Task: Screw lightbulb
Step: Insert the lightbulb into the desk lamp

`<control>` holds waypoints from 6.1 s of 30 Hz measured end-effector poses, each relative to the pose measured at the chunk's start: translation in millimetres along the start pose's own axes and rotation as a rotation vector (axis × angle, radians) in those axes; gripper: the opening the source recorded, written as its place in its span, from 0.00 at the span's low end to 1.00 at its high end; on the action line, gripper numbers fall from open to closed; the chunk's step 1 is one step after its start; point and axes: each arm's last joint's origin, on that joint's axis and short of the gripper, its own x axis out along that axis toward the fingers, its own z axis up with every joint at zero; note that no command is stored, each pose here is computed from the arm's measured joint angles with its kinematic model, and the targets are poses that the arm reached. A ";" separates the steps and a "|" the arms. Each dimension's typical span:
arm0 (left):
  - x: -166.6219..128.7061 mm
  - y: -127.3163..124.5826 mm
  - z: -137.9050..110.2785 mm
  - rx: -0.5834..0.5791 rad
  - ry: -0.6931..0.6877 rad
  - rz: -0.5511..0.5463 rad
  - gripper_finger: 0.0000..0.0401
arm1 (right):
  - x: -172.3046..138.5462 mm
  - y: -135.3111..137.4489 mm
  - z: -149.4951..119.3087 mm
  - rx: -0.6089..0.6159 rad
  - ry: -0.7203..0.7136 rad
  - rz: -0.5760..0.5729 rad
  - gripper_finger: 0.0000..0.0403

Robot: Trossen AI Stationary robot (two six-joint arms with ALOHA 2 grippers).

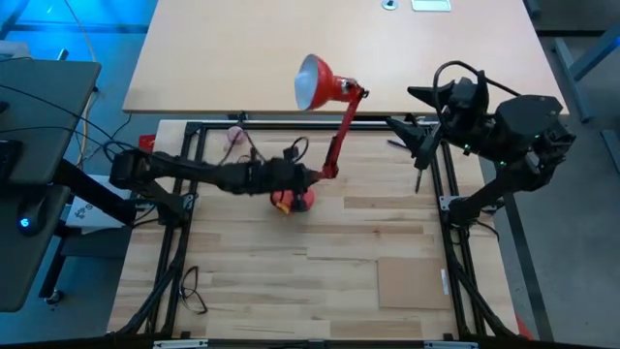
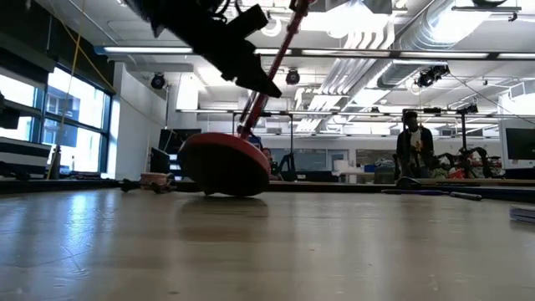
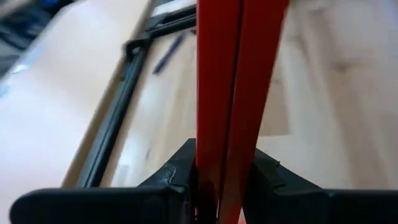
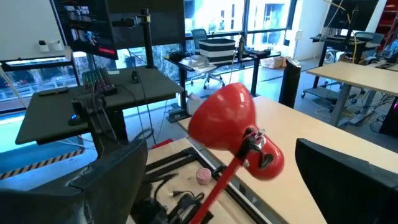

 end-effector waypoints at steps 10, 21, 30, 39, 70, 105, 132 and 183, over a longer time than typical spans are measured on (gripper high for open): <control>13.4 -75.4 -31.8 -0.050 -0.070 0.230 0.18 | 0.3 0.2 2.9 0.028 -0.022 -0.001 0.99; 17.9 -130.2 -42.5 -0.111 -0.123 0.157 0.40 | 0.6 0.8 2.7 0.149 -0.021 0.001 0.99; 7.6 -125.7 -33.2 -0.132 -0.156 0.092 0.46 | 6.6 7.4 0.1 0.116 -0.009 0.003 0.99; -7.1 -116.4 -28.5 -0.091 -0.107 0.073 0.47 | 7.1 8.0 -0.2 0.080 -0.007 0.005 0.99; -13.8 -99.6 -18.3 -0.104 -0.153 -0.011 0.48 | 7.2 7.9 -0.6 0.053 -0.005 -0.002 0.99; -140.5 -63.6 5.1 -0.076 0.007 0.122 0.76 | 7.4 8.0 -3.1 -0.025 0.014 0.002 0.99; -214.1 -6.4 -24.5 -0.331 0.040 0.113 0.76 | 1.7 0.9 -4.1 -0.035 0.029 -0.006 0.99; -20.9 -107.9 -27.6 0.222 -0.118 0.094 0.76 | -1.4 -2.6 -3.4 0.065 0.026 -0.008 0.99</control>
